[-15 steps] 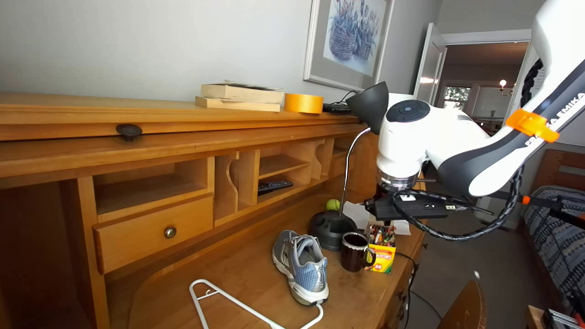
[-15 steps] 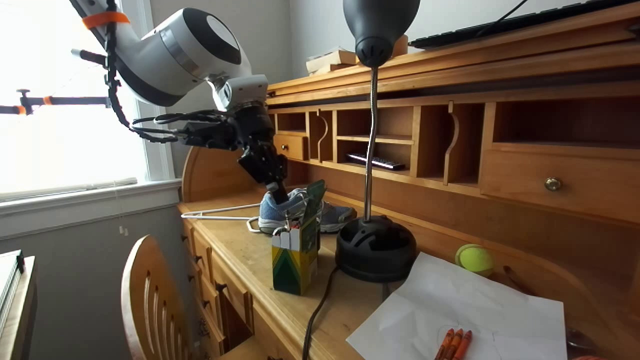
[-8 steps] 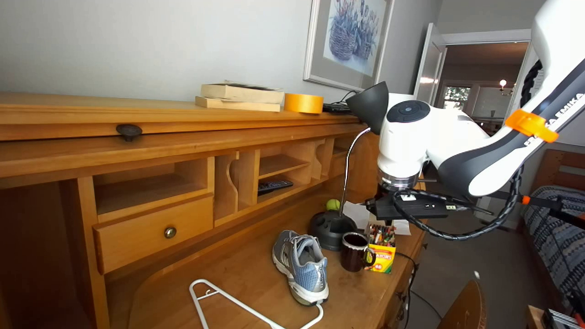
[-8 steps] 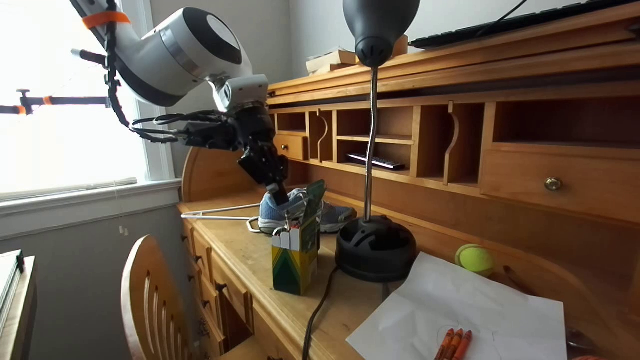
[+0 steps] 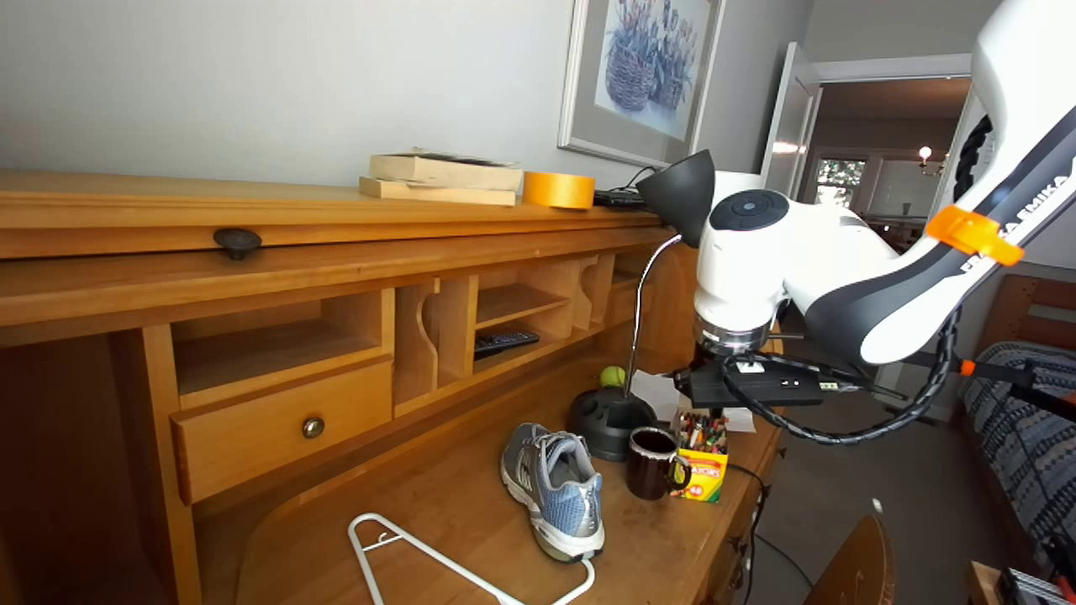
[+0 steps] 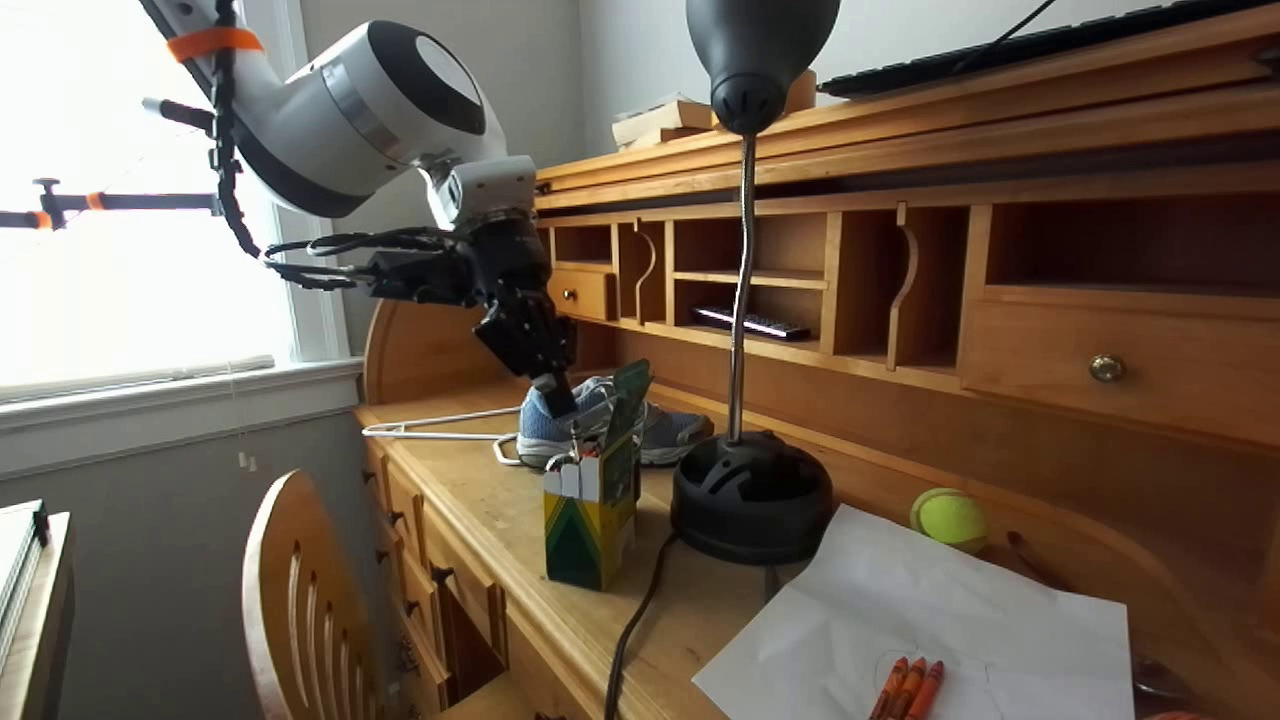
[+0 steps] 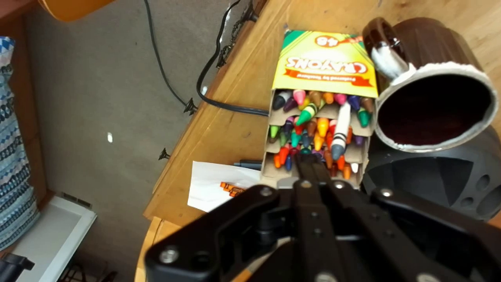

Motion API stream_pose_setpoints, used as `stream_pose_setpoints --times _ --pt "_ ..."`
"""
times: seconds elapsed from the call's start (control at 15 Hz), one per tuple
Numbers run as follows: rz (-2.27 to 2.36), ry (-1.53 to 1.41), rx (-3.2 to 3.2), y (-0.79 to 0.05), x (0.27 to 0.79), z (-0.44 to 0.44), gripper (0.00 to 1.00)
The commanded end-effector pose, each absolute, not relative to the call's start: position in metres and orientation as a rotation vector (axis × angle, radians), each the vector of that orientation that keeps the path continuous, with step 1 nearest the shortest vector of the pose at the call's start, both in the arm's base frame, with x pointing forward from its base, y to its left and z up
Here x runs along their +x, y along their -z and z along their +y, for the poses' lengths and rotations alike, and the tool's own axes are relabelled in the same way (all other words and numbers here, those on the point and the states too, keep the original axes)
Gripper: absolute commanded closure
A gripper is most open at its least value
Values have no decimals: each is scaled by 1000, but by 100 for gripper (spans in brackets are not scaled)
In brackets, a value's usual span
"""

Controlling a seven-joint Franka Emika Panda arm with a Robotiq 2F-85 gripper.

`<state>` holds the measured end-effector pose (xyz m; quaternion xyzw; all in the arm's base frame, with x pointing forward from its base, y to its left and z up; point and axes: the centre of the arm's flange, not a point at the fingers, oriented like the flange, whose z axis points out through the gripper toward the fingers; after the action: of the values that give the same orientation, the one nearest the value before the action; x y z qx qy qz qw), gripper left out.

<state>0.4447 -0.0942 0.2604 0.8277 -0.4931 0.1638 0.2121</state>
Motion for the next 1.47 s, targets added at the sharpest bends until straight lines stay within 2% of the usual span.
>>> stream_pose_setpoints --times 0.0,1.4 --pt "-1401 -454 2298 -250 446 -98 100" --pt "-1384 -426 2339 -232 464 -103 100"
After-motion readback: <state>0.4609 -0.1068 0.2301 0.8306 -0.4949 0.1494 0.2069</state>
